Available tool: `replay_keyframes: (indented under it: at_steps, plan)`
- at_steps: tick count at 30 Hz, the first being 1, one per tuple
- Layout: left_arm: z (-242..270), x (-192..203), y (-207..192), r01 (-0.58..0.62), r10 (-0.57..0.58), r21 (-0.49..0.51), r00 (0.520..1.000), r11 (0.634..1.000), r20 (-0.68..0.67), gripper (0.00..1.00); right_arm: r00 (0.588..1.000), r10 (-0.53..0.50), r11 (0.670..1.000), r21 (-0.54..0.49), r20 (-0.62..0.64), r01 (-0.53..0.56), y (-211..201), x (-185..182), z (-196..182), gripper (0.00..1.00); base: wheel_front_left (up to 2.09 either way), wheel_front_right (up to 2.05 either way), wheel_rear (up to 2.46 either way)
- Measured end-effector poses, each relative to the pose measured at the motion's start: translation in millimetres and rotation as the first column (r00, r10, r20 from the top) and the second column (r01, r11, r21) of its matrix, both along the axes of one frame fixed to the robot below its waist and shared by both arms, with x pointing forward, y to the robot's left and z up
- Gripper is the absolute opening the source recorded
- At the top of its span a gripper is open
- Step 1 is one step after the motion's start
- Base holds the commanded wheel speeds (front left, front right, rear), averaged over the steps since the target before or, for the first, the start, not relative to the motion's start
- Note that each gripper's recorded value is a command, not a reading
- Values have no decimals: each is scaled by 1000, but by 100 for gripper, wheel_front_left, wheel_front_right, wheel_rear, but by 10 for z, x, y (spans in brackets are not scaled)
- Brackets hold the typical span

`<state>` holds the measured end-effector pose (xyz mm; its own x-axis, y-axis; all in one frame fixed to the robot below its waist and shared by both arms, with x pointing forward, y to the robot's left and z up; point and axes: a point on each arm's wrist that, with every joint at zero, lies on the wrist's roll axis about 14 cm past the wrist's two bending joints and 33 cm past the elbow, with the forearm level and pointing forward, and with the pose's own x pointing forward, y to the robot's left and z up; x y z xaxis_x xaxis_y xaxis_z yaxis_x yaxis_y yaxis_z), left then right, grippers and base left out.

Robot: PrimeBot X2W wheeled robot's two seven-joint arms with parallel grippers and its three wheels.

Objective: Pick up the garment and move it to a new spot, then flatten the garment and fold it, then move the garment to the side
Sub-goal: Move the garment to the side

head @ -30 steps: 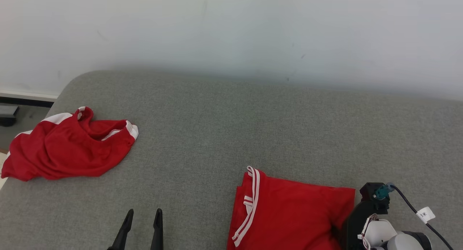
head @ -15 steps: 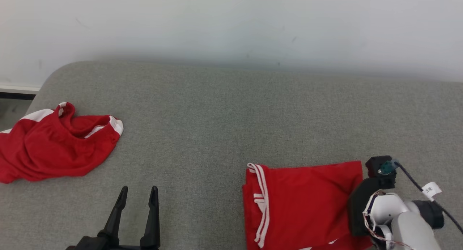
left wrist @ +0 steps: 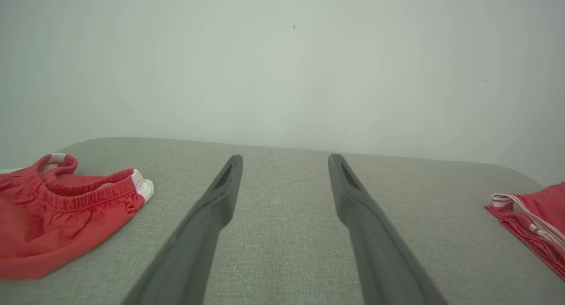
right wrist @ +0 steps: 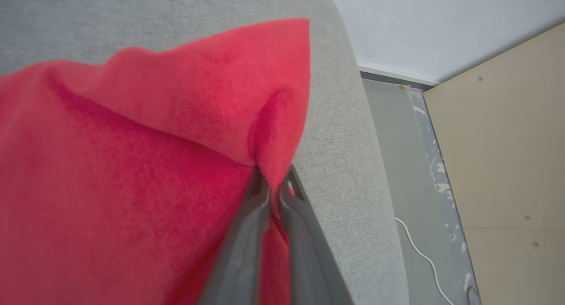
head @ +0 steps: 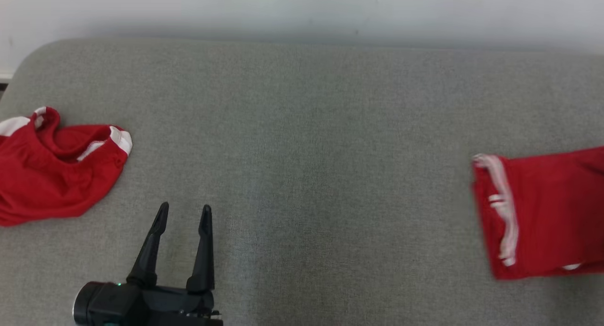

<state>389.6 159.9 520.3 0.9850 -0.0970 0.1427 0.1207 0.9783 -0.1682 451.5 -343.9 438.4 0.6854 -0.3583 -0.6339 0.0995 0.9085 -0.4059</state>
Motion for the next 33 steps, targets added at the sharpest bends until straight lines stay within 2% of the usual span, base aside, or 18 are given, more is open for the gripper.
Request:
replay_keyframes:
  at_steps: [4,9,14,17,18,19,20,27,30,33]
  plan:
    - [-28,90,-50,17,-17,5,1000,1000,-3,100,997,-72,994,-82,27,74,-404,67,81,0,0,0,0]
    - [-87,132,-43,16,-16,10,1000,1000,-18,100,992,-124,981,-144,31,127,-709,92,67,0,0,0,0]
    - [-134,123,-13,11,-10,16,999,1000,-33,100,989,-122,979,-152,81,133,-786,196,96,0,0,0,0]
    - [-112,105,-25,17,-16,7,999,1000,-30,100,992,-113,979,-167,54,121,-752,226,16,0,0,0,0]
    - [-98,93,-6,12,-12,7,1000,1000,-27,100,992,-118,978,-170,49,124,-759,211,12,22,0,0,0]
    - [-80,81,11,8,-8,8,1000,1000,-22,100,992,-119,978,-167,43,125,-742,194,-4,77,0,0,0]
    - [-61,69,22,5,-5,9,1000,1000,-18,100,992,-123,980,-156,38,128,-713,173,-27,100,0,0,0]
    - [58,-39,81,-14,14,-5,1000,1000,12,100,994,-88,985,-144,66,96,-483,90,45,100,0,0,0]
    - [170,-85,122,-27,27,-20,999,999,44,100,990,-38,990,-128,136,56,-306,102,184,100,0,0,0]
    - [210,-174,144,-34,37,-49,998,998,53,100,965,3,998,-68,263,16,-98,110,373,100,0,0,0]
